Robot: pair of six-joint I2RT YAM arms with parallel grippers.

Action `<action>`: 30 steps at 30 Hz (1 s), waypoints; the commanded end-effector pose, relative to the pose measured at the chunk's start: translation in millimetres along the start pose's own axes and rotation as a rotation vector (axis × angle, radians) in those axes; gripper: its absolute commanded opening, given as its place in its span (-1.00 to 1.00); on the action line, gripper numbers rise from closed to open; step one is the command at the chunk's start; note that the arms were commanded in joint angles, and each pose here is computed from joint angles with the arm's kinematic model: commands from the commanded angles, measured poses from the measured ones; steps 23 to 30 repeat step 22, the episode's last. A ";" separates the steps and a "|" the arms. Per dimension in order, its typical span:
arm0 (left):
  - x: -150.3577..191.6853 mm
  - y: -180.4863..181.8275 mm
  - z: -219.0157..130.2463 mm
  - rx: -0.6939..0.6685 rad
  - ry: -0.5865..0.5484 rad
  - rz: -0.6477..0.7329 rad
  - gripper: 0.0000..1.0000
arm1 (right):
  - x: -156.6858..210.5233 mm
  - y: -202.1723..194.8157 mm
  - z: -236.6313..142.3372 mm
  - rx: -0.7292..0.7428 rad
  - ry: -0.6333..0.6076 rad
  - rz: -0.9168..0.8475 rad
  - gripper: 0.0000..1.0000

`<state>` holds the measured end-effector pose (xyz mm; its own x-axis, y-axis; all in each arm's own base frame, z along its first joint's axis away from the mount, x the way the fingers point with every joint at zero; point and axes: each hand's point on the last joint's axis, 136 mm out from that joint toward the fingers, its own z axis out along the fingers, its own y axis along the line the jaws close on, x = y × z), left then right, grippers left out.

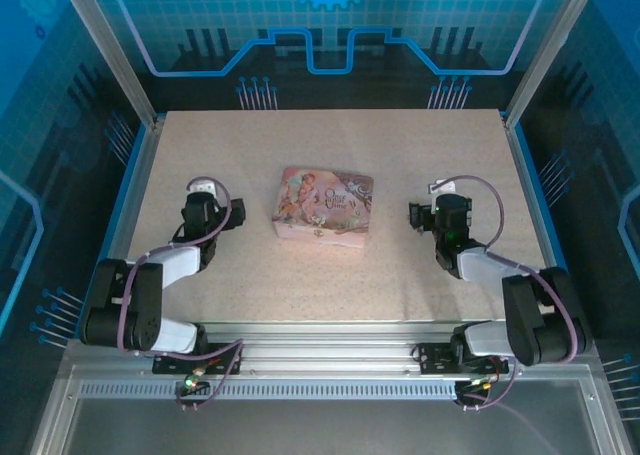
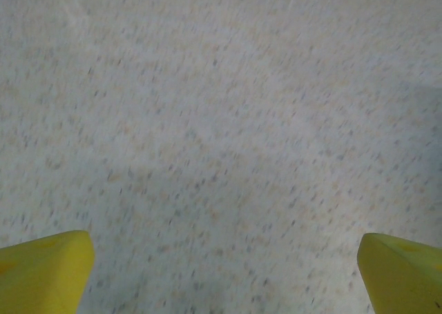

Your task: Unlock a padlock with a key

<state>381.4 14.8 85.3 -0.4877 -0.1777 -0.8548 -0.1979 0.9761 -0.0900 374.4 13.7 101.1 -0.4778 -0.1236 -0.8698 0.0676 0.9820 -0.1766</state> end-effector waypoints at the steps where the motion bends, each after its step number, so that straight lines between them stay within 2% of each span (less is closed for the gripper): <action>1: -25.6 -14.8 4.0 0.093 -0.184 0.061 0.98 | -18.5 -4.2 8.8 -0.053 -0.127 0.061 1.00; 3: -17.8 -9.6 -3.1 0.091 -0.288 0.057 0.98 | -6.5 2.0 18.8 -0.086 -0.128 0.062 1.00; 7: -16.0 -5.3 5.4 0.011 -0.218 0.069 0.98 | -6.0 5.6 21.7 -0.114 -0.114 0.051 0.99; 9: -18.0 -3.2 5.0 -0.005 -0.234 0.065 0.98 | -6.9 6.1 20.6 -0.105 -0.119 0.047 1.00; 30: -17.1 -4.3 4.4 0.000 -0.231 0.066 0.98 | -6.1 8.0 21.8 -0.134 -0.109 0.047 0.99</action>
